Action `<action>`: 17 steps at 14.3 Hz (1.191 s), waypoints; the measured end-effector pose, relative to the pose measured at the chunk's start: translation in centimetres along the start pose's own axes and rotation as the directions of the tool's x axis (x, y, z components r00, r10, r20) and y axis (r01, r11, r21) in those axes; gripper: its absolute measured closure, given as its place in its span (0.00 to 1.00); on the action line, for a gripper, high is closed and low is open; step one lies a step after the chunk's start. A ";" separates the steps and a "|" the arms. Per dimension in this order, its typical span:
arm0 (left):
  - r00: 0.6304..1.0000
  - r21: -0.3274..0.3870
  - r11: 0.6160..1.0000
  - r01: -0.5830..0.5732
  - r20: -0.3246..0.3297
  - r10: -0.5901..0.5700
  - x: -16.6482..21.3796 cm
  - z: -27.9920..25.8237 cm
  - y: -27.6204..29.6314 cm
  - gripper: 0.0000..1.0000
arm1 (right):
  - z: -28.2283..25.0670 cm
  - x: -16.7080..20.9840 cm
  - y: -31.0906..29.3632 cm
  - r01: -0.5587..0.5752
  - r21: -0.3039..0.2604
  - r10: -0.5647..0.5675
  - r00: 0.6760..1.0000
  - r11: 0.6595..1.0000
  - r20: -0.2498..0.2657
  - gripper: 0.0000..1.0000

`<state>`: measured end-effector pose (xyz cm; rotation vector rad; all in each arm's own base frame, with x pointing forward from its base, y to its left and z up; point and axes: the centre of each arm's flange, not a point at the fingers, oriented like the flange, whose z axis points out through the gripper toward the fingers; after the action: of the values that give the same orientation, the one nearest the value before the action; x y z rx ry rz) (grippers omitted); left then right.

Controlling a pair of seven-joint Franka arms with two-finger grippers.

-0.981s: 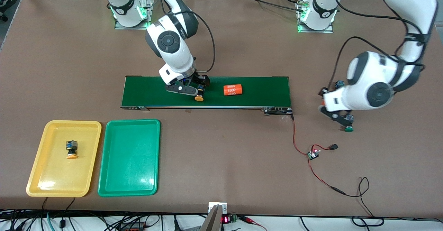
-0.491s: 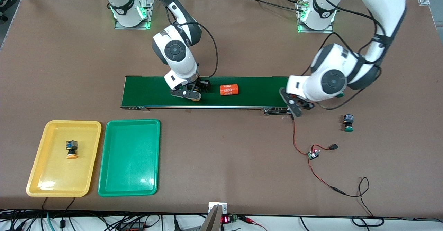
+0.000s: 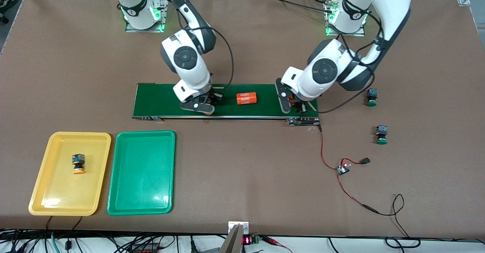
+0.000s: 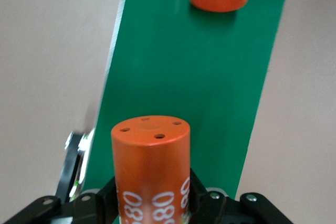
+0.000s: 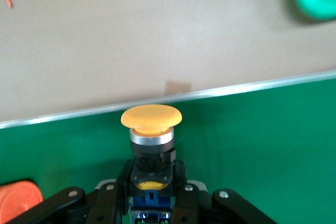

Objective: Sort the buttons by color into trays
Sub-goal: 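Carry the yellow button to the yellow tray while the left gripper reaches a green button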

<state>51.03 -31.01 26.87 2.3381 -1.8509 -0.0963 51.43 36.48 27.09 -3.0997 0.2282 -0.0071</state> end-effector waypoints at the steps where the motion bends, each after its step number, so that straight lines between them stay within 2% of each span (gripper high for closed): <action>1: 1.000 0.001 1.000 -0.024 -0.006 0.024 0.1 0.7 0.4 0.52 | -1.4 1.7 1.5 0.018 -0.018 -0.018 1.000 1.000 0.004 0.67; 4: 0.999 -0.010 0.999 -0.047 -0.004 0.047 -0.1 1.8 0.9 0.52 | -5.9 8.0 8.1 0.058 -0.047 -0.057 0.998 0.997 0.014 0.67; 5: 0.999 -0.012 0.999 -0.050 -0.003 0.050 -0.1 1.9 0.9 0.47 | -6.8 9.8 10.4 0.074 -0.047 -0.073 0.997 0.996 0.015 0.67; 9: 0.999 -0.009 0.999 -0.038 -0.003 0.038 -0.6 1.8 0.4 0.12 | -7.6 15.4 21.6 0.155 -0.047 -0.154 0.988 0.987 0.020 0.67; 11: 1.000 -0.007 1.000 -0.014 0.003 0.014 -1.5 1.2 -0.6 0.00 | -7.0 17.0 26.7 0.219 -0.046 -0.217 0.976 0.975 0.033 0.67; 14: 0.993 -0.022 0.994 0.110 0.045 -0.109 -4.3 -2.1 -3.2 0.00 | -5.1 18.7 32.3 0.261 -0.047 -0.259 0.965 0.964 0.042 0.67; 17: 0.942 -0.049 0.943 0.330 0.076 -0.326 -8.9 -6.5 -6.2 0.00 | -2.4 20.5 37.7 0.301 -0.058 -0.299 0.954 0.952 0.033 0.67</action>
<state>55.87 -20.40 31.81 2.6062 -1.4421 -0.2692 66.23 -3.85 28.28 -3.1596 -0.2503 0.0293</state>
